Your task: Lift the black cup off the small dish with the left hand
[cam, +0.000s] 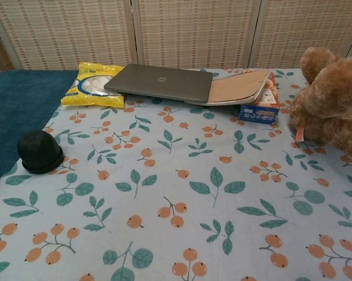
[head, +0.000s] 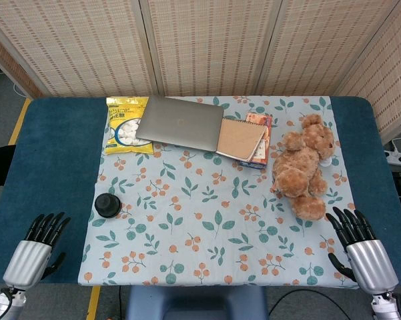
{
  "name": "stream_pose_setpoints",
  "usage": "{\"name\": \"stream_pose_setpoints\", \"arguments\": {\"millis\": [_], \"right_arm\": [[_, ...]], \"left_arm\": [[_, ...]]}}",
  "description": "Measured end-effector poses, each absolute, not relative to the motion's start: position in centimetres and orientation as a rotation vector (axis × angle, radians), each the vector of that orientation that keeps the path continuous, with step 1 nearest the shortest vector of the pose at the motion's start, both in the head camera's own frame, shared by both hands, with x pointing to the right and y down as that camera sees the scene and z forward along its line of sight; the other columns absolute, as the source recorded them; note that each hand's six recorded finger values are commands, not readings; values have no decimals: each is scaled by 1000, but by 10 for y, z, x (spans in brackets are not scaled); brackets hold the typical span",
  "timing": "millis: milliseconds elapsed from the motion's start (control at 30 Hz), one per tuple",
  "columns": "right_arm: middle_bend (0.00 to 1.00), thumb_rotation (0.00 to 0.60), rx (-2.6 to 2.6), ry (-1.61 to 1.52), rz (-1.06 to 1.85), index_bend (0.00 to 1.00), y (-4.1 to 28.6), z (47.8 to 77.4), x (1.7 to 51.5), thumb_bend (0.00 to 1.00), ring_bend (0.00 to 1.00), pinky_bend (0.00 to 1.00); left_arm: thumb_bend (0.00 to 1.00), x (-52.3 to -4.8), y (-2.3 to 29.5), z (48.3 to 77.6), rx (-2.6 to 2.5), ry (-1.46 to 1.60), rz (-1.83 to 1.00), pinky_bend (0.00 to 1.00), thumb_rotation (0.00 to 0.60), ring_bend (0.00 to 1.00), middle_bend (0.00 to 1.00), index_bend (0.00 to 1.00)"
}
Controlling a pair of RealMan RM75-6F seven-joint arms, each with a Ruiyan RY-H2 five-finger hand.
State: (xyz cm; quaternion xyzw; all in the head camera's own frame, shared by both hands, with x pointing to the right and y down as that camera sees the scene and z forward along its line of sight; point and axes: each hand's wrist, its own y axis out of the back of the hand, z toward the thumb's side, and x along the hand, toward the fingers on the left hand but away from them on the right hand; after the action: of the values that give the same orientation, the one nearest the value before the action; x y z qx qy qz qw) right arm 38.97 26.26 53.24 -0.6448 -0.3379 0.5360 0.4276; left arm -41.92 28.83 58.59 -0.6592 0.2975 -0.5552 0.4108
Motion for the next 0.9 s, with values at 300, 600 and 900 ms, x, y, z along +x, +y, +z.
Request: {"name": "stream_pose_setpoints", "arguments": {"millis": [300,600,900], "right_arm": [[0,600,-1596,-829,1342,0,262,539,388,177,0,0],[0,600,-1572,-827,1375,0,250,553,388,177,0,0],[0,600,-1581,-823,1366,0,244,562,381,178,0,0]], "left_arm": [[367,-405,295,603,-1718,684,-1412,141,600,0,0,0],[337,-372,289,635,-1718,671,-1399,135,600,0,0,0],[295,-334,279,663,-1748,620,-1351,134,600,0,0,0]]}}
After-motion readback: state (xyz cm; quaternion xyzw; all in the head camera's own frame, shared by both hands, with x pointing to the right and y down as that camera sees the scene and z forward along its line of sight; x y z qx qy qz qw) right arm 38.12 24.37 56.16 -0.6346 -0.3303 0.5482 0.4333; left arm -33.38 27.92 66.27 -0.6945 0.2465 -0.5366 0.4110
